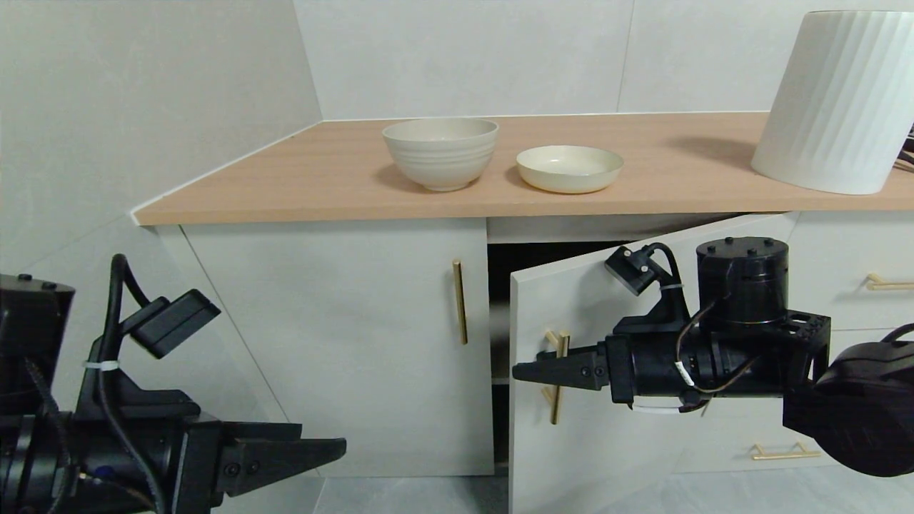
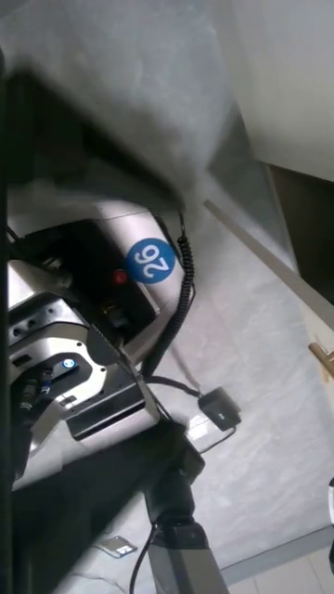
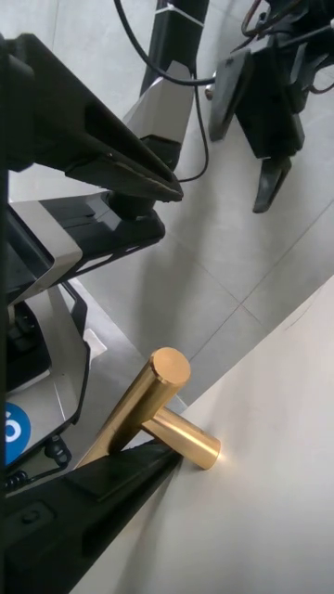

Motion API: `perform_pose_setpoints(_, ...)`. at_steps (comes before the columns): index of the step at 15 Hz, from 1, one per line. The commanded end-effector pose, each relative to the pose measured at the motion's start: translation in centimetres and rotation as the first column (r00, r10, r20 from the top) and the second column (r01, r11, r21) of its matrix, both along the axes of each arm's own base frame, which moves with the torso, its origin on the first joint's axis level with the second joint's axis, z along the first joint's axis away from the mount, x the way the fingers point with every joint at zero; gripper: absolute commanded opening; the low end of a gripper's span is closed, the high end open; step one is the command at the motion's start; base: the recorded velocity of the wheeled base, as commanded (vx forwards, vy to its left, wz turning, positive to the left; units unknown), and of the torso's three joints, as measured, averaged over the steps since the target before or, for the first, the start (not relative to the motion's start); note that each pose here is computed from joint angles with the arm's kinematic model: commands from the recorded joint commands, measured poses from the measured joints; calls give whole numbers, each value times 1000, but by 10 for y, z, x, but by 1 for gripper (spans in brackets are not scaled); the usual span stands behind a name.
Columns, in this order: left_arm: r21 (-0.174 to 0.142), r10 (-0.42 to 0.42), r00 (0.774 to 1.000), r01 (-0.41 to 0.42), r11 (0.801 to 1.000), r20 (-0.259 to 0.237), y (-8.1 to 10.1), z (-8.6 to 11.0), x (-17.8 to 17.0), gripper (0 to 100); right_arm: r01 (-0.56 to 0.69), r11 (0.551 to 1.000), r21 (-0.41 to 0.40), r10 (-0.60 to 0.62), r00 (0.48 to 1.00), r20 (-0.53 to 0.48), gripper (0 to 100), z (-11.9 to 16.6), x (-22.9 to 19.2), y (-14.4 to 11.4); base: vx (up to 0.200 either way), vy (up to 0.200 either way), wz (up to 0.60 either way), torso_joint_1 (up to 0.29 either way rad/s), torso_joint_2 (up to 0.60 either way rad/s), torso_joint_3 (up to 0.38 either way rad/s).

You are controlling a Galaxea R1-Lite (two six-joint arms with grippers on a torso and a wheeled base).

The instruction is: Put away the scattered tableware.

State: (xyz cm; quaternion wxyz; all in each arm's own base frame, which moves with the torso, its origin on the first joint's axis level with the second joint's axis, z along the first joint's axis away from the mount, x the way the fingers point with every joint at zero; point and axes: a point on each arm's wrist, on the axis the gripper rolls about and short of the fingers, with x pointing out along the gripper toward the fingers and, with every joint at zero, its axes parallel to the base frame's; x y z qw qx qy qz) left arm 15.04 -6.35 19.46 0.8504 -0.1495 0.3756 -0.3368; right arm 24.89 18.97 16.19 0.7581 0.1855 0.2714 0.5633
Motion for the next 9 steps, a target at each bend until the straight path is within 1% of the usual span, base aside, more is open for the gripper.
perform_pose_setpoints(1,2,-2,1000,2,1000,-8,-1,-1,2,0,-1,1000,0,1,1000,1,100,0,0,0,0,0,0,0,0,0)
perform_pose_setpoints(2,5,-2,1000,2,1000,-17,-2,-2,5,0,-1,1000,0,1,1000,1,100,0,0,0,0,0,0,0,0,0)
perform_pose_setpoints(4,25,-29,999,30,999,-36,-9,-7,9,0,-1,1000,-1,1,1000,-2,100,-1,0,0,0,0,0,0,0,0)
perform_pose_setpoints(5,46,-13,999,15,999,-42,-11,-9,15,0,0,1000,0,0,1000,1,100,0,0,0,0,0,0,0,0,0)
perform_pose_setpoints(6,56,-6,999,9,998,-44,-14,-9,21,0,0,1000,2,0,1000,3,100,1,0,-1,0,0,0,0,0,0)
perform_pose_setpoints(7,62,-9,999,11,998,-36,-17,-13,30,0,0,1000,4,0,1000,6,100,2,-1,-1,0,0,0,0,0,0)
perform_pose_setpoints(8,56,-16,1000,16,998,-3,-21,-15,39,0,0,1000,4,0,1000,6,100,2,-1,-1,0,0,0,0,0,0)
perform_pose_setpoints(9,37,-25,997,23,999,72,-30,-19,58,0,-1,1000,3,1,1000,4,100,2,-2,-1,0,0,0,0,0,0)
